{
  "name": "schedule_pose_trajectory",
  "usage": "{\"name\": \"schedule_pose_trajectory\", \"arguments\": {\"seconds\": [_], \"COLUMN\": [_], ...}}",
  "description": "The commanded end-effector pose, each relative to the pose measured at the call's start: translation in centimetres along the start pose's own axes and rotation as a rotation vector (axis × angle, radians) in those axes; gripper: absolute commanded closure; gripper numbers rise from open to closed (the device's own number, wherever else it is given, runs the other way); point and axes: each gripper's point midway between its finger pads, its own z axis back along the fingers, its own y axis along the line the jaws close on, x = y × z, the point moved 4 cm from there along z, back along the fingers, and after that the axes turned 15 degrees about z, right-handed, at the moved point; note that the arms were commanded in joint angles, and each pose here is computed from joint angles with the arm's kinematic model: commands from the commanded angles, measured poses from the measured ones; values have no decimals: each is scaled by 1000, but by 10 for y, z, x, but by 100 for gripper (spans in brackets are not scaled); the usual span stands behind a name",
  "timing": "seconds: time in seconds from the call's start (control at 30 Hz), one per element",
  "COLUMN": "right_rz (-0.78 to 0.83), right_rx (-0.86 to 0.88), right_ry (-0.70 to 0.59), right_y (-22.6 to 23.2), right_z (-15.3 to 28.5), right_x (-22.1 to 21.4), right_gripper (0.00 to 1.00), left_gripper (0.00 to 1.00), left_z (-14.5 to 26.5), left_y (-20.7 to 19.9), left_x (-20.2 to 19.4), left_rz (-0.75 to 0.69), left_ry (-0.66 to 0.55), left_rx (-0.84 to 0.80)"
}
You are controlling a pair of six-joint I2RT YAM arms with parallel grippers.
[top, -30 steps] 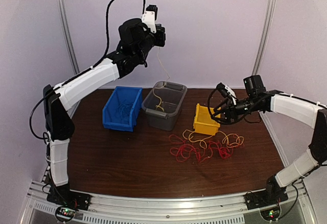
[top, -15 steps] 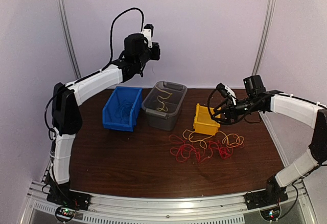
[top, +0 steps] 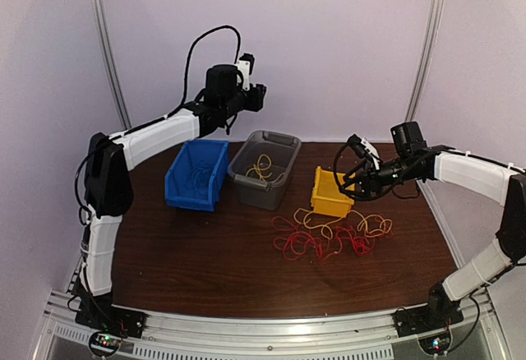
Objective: Untangle the cables
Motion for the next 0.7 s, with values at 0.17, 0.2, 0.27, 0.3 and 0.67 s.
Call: {"name": "schedule_pose_trajectory", "arguments": {"seconds": [0.17, 0.2, 0.27, 0.3, 0.67], "right_rz": [20, 23, 26, 28, 34], "right_rx": [-20, -24, -31, -37, -73], "right_ry": [6, 10, 19, 25, 65], "right_y": [-1, -2, -3, -4, -11], "right_z": [2, 1, 1, 1, 0], "right_x": [-1, -2, -3, -4, -12], "right_gripper": [37, 37, 37, 37, 37], "left_gripper": [41, 40, 38, 38, 36], "left_z": [70, 79, 97, 106, 184], "left_y": [-24, -27, -32, -36, -108], "left_x": [33, 30, 17, 12, -60], "left_rz": [64, 61, 35, 20, -149], "left_ry": [-5, -4, 11, 16, 136], "left_rx": [-157, -169, -176, -181, -362]}}
